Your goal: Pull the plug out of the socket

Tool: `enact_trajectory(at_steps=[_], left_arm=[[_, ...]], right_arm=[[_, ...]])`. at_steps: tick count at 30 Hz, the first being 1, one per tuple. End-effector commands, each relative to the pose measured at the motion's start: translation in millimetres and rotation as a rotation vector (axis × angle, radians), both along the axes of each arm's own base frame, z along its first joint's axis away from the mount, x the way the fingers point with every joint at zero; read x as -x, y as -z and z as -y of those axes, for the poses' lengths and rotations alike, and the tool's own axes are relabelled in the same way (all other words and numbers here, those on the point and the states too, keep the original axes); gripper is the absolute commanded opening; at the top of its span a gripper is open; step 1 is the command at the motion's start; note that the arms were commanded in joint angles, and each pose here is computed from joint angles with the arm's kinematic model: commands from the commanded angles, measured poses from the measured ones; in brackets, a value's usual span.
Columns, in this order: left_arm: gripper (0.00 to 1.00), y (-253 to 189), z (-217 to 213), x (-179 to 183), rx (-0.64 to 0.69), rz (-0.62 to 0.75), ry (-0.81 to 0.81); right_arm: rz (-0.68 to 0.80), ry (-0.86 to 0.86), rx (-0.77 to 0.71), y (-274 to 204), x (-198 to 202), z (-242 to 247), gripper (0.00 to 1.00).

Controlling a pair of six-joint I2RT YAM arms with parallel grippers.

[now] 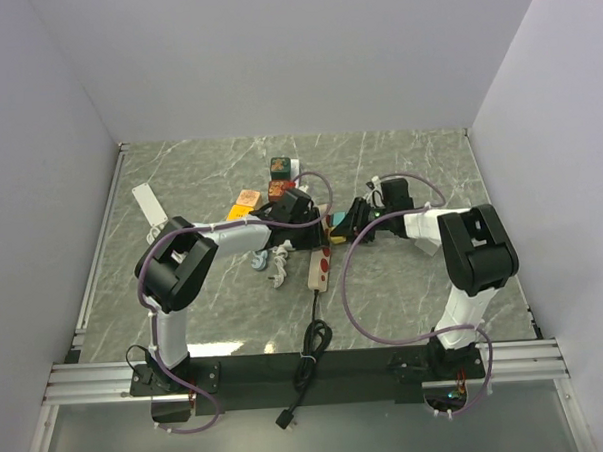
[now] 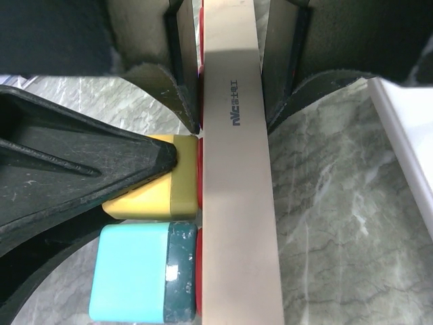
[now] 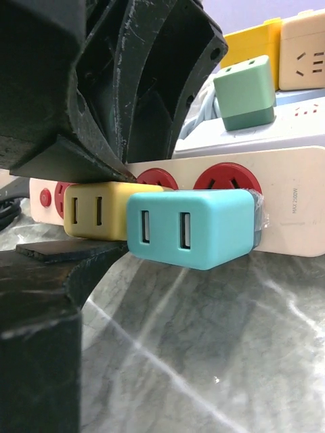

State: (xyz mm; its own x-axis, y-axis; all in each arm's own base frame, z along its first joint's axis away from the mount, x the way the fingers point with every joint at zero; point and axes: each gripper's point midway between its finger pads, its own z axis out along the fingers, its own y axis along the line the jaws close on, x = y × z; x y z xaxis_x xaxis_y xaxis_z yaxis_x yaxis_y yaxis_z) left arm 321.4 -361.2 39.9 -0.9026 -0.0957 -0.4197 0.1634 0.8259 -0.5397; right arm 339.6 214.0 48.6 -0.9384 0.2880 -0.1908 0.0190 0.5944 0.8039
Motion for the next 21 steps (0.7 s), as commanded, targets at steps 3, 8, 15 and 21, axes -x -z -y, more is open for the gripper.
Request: enact_trajectory(at_steps=[3, 8, 15, 21], left_arm=[[0.00, 43.1, -41.3, 26.0, -0.170, -0.087, -0.042], [0.00, 42.1, -48.0, 23.6, -0.178, -0.079, -0.066], [0.00, 42.3, -52.9, 20.1, -0.191, -0.078, -0.078], [0.00, 44.6, -59.3, 18.0, -0.215, -0.078, -0.087]], right_arm=[[0.048, 0.035, -0.162, -39.9, 9.7, 12.5, 0.00], [0.057, 0.033, -0.205, -42.3, 21.7, 14.9, 0.00], [0.044, 0.074, -0.236, -33.9, 31.4, 29.8, 0.00], [0.062, 0.166, -0.021, -31.7, 35.9, 60.6, 0.00]])
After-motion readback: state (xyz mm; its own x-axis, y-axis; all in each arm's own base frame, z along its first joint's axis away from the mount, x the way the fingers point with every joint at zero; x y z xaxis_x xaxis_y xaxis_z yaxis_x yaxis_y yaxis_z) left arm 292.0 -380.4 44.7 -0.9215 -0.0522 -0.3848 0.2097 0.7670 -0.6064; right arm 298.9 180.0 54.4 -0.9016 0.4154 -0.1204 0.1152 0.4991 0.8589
